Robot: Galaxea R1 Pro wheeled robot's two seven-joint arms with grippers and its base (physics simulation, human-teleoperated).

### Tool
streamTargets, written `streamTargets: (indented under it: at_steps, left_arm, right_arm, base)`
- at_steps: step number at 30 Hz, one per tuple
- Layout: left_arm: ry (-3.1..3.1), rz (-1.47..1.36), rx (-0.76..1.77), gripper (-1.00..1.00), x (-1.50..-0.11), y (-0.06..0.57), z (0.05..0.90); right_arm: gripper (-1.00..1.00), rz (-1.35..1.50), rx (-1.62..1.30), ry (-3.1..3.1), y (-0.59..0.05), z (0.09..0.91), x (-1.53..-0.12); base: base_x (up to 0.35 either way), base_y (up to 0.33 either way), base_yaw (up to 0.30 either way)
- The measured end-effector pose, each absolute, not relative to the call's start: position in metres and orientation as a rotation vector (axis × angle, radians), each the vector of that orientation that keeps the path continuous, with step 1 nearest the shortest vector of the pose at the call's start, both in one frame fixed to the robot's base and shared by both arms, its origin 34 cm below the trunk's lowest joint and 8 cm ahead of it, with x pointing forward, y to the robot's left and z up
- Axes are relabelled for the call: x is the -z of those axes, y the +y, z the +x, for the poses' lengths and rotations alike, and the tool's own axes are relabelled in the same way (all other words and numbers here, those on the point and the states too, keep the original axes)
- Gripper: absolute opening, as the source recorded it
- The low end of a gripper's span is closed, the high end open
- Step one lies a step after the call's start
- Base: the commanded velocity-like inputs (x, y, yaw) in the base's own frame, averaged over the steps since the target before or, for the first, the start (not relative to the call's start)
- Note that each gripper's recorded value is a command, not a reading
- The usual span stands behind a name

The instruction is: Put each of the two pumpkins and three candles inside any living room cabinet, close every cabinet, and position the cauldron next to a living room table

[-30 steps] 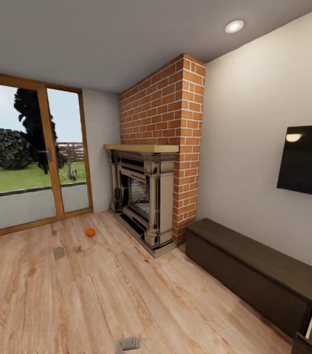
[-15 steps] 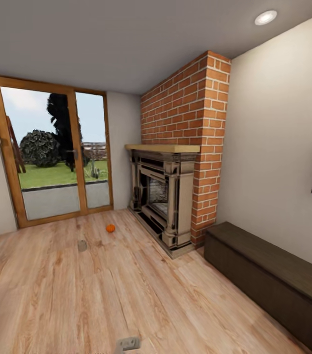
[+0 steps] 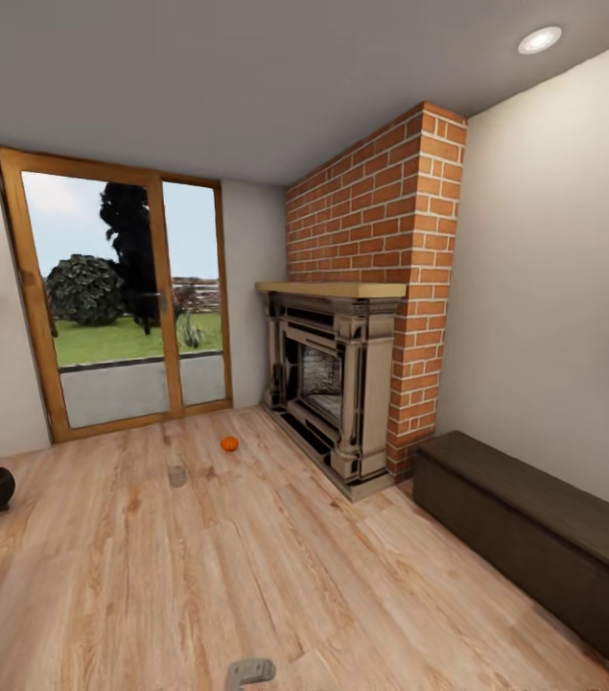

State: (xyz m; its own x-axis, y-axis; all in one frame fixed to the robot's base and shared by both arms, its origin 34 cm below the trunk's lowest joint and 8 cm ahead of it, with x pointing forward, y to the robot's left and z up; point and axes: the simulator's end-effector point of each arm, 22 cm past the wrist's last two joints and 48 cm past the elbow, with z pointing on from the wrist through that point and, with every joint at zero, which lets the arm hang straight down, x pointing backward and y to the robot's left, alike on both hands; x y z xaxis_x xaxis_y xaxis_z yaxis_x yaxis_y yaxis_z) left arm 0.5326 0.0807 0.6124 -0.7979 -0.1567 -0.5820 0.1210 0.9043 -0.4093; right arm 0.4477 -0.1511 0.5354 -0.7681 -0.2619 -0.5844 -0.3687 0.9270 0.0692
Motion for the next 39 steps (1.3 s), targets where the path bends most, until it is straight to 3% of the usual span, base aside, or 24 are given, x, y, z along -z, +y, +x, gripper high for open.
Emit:
streamTargets:
  at_steps: [11,24,31,39]
  left_arm:
    - [2.428,-0.024,0.575,1.0,-0.6123,0.0808,0.5325]
    - [2.429,-0.025,0.568,1.0,-0.6119,0.0814,0.5325]
    - [2.43,-0.024,0.567,1.0,-0.6116,0.0809,0.5326]
    - [2.43,-0.024,0.567,1.0,-0.6116,0.0808,0.5326]
  right_arm:
    - [1.0,-0.448,-0.239,2.491,-0.1514,0.4471,-0.5349]
    - [1.0,-0.448,-0.239,2.49,-0.1513,0.4474,-0.5351]
    - [1.0,-0.448,-0.24,2.49,-0.1512,0.4476,-0.535]
    - [1.0,-0.448,-0.239,2.489,-0.152,0.4483,-0.5352]
  base:
    - [-0.118,0.246,0.112]
    - [-0.051,0.034,0.255]
    - [-0.26,0.0,0.24]
    - [-0.33,0.0,0.025]
